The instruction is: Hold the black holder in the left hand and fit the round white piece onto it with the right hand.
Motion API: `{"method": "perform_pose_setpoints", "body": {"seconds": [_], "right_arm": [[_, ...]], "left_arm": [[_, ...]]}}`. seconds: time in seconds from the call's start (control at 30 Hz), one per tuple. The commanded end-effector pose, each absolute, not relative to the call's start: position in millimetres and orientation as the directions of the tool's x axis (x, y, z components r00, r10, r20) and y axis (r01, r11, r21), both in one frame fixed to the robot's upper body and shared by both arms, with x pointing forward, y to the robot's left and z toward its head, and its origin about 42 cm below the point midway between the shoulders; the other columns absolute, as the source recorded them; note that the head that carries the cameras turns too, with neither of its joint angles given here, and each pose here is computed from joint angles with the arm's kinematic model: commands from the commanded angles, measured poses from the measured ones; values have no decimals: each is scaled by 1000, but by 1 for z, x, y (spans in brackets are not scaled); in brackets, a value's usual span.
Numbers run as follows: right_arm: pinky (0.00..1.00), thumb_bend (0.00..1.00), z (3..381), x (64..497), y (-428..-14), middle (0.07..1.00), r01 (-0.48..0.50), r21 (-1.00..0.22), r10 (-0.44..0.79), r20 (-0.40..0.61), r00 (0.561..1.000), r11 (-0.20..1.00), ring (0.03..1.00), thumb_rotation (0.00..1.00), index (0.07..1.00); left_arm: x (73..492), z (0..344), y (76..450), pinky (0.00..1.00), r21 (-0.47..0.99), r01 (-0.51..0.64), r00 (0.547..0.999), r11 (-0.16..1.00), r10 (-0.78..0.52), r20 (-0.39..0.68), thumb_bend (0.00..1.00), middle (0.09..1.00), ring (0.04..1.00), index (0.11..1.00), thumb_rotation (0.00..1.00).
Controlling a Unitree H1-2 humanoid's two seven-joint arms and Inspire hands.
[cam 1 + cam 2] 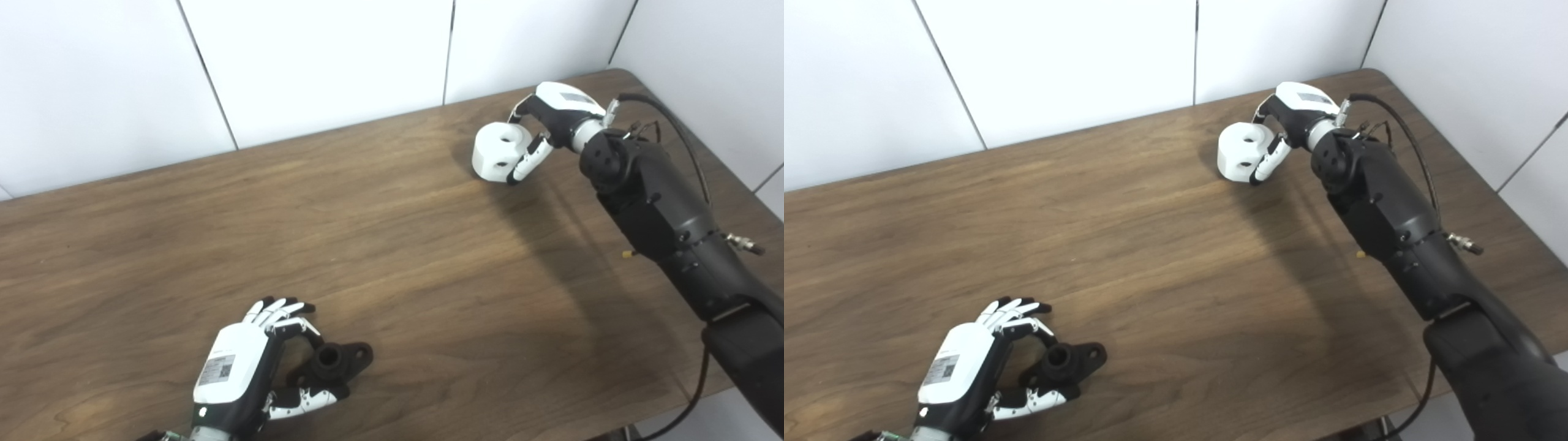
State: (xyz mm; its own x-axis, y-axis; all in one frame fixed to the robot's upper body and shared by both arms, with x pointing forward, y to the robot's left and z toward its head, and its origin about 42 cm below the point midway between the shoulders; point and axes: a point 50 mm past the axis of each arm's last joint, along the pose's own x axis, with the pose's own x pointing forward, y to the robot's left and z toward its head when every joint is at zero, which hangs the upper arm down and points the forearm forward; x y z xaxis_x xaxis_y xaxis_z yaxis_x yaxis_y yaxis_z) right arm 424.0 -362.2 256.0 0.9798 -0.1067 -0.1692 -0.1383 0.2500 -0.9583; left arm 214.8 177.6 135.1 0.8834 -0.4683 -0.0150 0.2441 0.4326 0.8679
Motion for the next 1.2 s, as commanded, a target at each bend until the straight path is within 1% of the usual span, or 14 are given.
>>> {"method": "perform_pose_setpoints", "body": {"seconds": [0.0, 0.27, 0.43, 0.67, 0.97, 1.17], "right_arm": [[947, 513, 290, 428, -366, 847, -42, -975, -95, -64, 993, 219, 981, 149, 489], [935, 513, 296, 422, -363, 847, -34, -976, -80, -52, 995, 215, 981, 147, 490], [907, 515, 304, 415, -357, 839, -32, -979, -63, -46, 997, 201, 968, 146, 489], [848, 521, 319, 395, -340, 803, -9, -983, 19, -6, 1000, 185, 932, 144, 487], [868, 522, 336, 365, -306, 810, -47, -980, 138, -21, 990, 192, 932, 145, 486], [871, 524, 342, 343, -275, 810, -60, -976, 235, -10, 972, 207, 935, 142, 485]], "left_arm": [[211, 133, 180, 949, 875, 257, 881, 409, -471, -38, 518, 815, 874, 489, 55], [211, 132, 177, 952, 877, 260, 878, 405, -476, -41, 518, 815, 873, 488, 55], [211, 131, 173, 956, 877, 263, 876, 402, -480, -43, 518, 814, 872, 488, 55], [212, 129, 167, 963, 877, 269, 877, 399, -479, -51, 518, 810, 874, 489, 55], [214, 129, 157, 960, 884, 259, 878, 390, -477, -48, 518, 810, 874, 488, 57], [216, 130, 149, 954, 888, 259, 880, 379, -472, -55, 518, 810, 874, 489, 58]]}}
